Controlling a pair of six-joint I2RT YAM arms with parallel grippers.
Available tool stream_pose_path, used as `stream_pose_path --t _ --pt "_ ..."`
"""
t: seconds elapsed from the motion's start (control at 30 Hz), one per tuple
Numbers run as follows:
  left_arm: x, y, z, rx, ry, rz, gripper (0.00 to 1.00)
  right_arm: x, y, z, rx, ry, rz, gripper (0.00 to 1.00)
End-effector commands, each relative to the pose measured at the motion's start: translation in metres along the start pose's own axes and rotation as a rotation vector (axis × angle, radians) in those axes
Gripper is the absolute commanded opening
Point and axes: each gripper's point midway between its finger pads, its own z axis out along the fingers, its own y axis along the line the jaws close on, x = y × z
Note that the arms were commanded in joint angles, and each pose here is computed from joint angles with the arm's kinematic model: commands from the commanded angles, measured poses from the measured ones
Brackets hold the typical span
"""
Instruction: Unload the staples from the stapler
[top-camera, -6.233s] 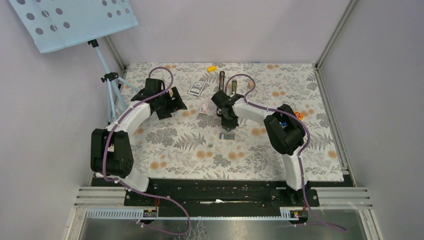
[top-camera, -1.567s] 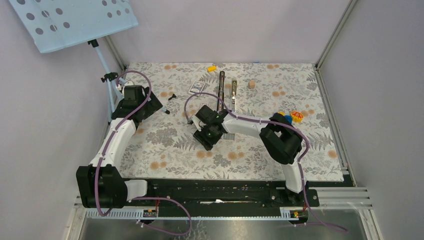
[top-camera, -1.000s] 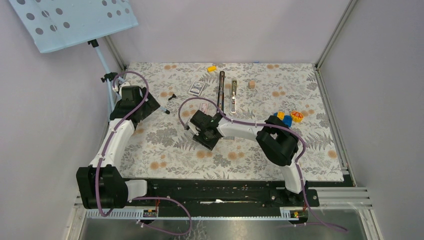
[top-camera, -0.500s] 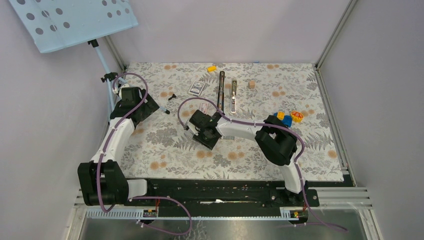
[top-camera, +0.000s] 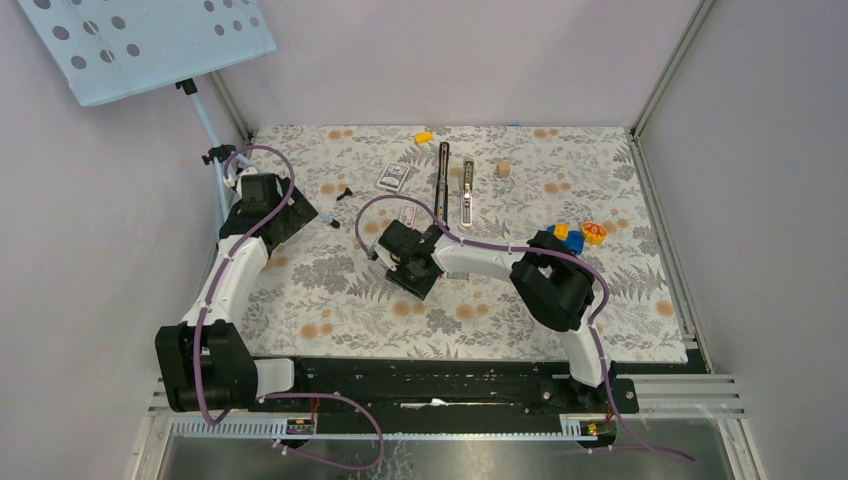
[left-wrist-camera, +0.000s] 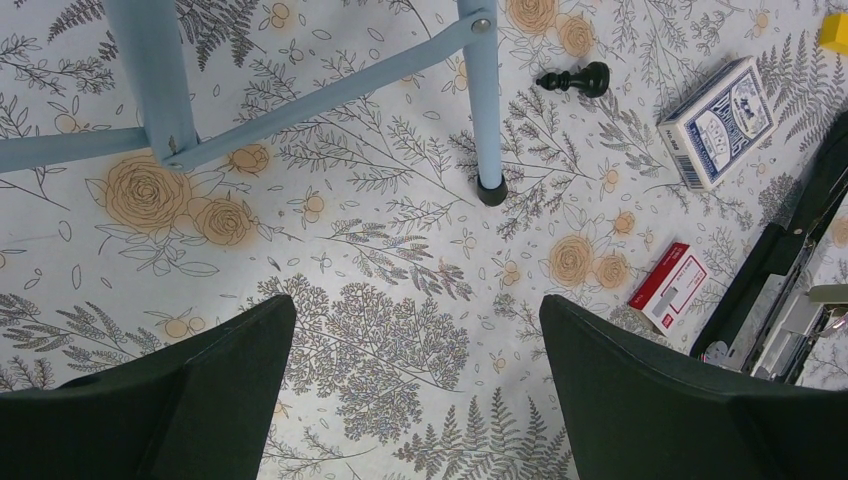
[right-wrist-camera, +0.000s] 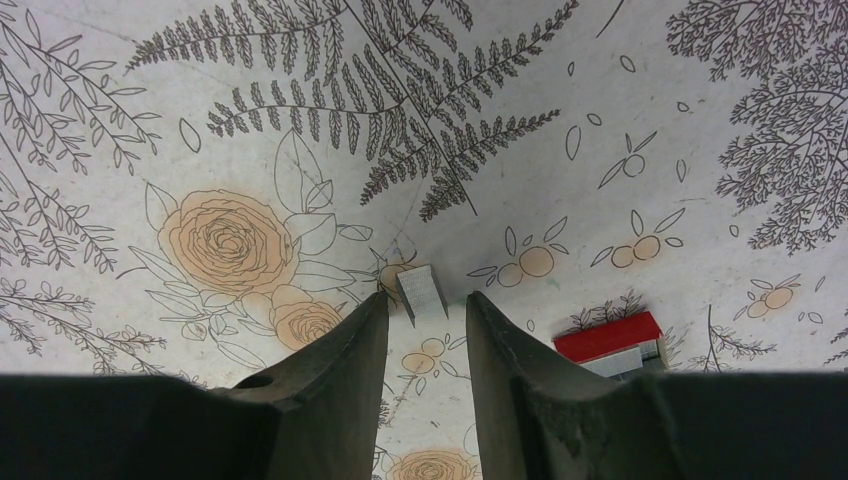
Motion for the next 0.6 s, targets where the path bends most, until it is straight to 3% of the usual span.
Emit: stream_pose_path --t 0.0,0.57 --pt "-0.0109 -0.0021 -0.0019 0.018 -0.051 -0.016 0.97 0.0302 0.0131 0.0200 -0.024 0.108 -0.009 0.42" --pt "-0.0174 -0.0022 -0.0083 0.029 -0.075 -0.021 0.97 0.0233 0.0218 0.0278 -0.030 0.084 -0.011 0.40"
